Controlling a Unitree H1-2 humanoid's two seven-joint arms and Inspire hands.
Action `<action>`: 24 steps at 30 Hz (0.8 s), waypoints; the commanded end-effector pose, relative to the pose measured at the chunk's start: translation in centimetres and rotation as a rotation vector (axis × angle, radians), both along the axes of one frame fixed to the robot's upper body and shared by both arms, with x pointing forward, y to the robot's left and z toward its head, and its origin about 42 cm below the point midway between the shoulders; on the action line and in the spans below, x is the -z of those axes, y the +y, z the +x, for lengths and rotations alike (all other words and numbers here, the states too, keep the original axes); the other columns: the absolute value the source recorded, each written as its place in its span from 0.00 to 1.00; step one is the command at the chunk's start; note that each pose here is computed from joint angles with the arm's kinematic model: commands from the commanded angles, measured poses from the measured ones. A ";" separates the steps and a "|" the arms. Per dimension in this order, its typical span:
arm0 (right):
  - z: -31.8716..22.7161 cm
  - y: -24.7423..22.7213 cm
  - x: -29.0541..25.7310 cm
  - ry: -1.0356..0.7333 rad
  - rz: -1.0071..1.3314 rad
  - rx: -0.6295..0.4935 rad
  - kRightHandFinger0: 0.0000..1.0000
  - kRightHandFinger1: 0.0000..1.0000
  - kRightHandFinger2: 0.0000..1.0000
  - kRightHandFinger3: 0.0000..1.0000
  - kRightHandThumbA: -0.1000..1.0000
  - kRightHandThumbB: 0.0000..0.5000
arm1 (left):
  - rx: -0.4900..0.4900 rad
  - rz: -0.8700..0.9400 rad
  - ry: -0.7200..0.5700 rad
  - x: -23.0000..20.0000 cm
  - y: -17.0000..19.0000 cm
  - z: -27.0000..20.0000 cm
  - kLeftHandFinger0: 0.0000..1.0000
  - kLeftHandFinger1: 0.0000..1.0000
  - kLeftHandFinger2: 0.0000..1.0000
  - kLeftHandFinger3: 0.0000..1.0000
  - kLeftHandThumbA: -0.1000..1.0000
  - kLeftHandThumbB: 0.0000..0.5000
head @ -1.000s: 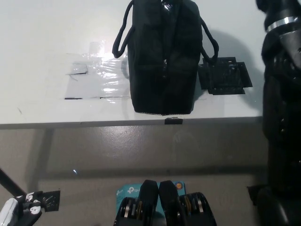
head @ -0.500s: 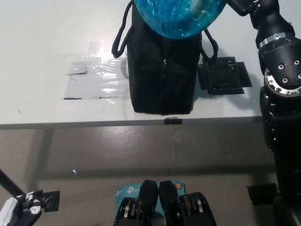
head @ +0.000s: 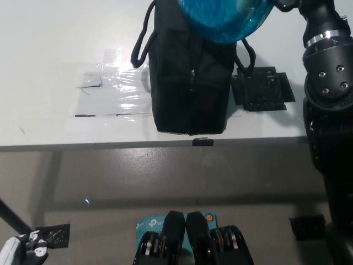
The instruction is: The robot uses its right hand to pick up a stack of plates kept in the middle of the desk and put it inside a bag kept next to it
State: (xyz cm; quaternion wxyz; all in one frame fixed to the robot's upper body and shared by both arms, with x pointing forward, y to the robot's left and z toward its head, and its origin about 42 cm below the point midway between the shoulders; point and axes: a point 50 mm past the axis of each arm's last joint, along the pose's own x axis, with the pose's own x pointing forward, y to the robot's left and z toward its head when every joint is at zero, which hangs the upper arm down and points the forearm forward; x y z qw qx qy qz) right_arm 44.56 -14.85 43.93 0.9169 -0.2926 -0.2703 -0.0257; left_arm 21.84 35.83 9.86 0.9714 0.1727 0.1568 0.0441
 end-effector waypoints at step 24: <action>2.8 -0.3 3.8 -0.022 -0.182 0.277 0.00 0.00 0.10 0.32 0.00 0.24 | 0.049 0.027 -0.031 -0.7 -0.2 -1.0 0.62 0.69 0.79 0.81 0.16 0.04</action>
